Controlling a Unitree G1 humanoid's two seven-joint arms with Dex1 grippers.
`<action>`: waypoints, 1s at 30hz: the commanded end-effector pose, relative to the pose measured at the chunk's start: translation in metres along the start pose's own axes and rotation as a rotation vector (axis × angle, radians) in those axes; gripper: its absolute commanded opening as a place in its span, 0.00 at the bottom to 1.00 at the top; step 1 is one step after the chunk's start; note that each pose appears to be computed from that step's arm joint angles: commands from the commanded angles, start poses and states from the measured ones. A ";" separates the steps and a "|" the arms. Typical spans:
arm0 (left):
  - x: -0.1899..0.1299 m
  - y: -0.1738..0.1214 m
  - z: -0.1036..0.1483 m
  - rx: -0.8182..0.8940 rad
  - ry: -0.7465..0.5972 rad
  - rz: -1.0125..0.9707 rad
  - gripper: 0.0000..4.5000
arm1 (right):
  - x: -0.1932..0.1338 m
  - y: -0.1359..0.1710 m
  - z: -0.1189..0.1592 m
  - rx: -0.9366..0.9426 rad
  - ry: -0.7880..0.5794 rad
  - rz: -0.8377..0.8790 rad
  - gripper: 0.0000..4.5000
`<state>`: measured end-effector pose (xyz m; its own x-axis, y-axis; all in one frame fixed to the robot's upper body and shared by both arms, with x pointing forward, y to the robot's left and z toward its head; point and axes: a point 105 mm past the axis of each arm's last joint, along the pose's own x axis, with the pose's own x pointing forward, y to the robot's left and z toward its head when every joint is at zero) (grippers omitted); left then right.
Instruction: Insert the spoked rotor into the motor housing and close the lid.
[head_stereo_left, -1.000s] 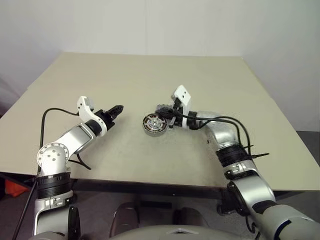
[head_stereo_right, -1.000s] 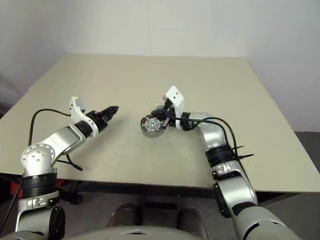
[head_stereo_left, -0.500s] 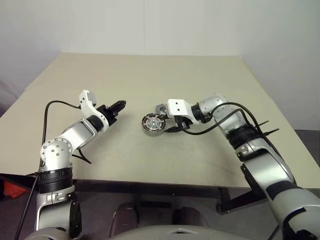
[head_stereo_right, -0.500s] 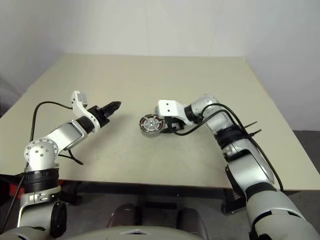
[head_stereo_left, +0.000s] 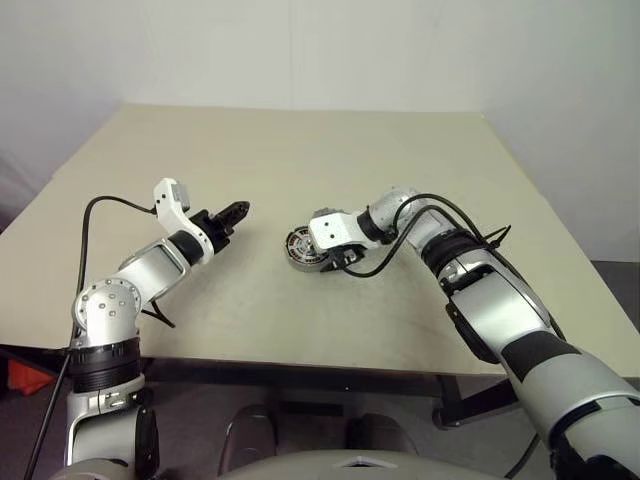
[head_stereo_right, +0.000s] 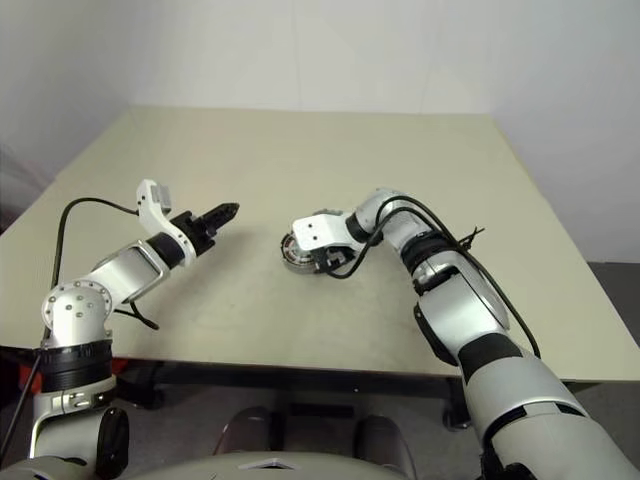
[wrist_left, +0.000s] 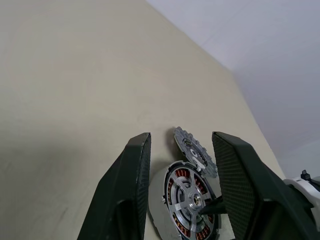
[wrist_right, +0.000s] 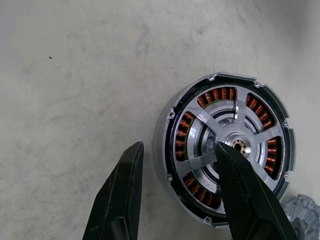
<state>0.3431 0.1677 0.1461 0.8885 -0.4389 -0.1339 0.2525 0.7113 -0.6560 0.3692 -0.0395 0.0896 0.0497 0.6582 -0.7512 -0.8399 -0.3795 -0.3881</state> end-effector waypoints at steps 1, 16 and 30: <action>-0.005 -0.010 0.009 0.030 -0.035 -0.030 0.45 | -0.001 -0.002 0.000 -0.029 0.026 0.008 0.56; -0.001 -0.008 0.001 0.023 -0.016 -0.025 0.45 | -0.020 -0.018 -0.002 -0.034 0.052 -0.073 0.56; -0.004 -0.002 0.003 0.025 -0.021 -0.006 0.45 | -0.014 -0.001 -0.015 -0.081 0.121 0.022 0.56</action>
<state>0.3410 0.1668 0.1376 0.8869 -0.4352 -0.1549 0.2378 0.7176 -0.6546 0.3787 -0.0603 0.0894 0.1094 0.5846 -0.8039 -0.8200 -0.4041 -0.4054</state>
